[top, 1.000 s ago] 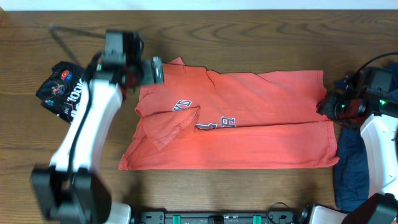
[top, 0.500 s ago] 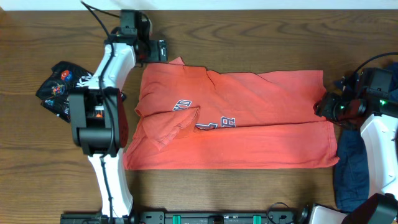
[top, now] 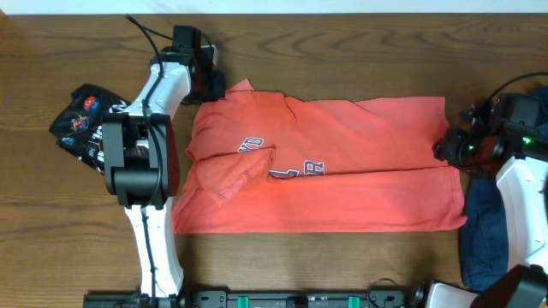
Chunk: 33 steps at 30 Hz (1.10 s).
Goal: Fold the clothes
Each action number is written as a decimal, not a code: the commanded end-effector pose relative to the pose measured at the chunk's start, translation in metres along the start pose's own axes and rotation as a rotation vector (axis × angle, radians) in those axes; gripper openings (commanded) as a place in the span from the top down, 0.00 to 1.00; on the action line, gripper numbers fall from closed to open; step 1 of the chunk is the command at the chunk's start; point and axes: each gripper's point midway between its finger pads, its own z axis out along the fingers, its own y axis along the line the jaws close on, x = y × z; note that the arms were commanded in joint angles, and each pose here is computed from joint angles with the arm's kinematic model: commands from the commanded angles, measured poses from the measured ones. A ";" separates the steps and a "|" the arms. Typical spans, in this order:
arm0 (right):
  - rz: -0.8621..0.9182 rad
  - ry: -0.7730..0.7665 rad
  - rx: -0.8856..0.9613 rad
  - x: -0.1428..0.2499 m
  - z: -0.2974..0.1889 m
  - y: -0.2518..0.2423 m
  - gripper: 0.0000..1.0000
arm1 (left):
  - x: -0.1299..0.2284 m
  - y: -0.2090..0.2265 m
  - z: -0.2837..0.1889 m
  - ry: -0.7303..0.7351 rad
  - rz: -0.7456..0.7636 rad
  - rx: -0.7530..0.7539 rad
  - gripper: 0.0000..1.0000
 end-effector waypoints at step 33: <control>-0.072 -0.074 0.147 -0.152 0.168 0.009 0.40 | 0.035 -0.037 -0.091 0.136 -0.121 0.100 0.94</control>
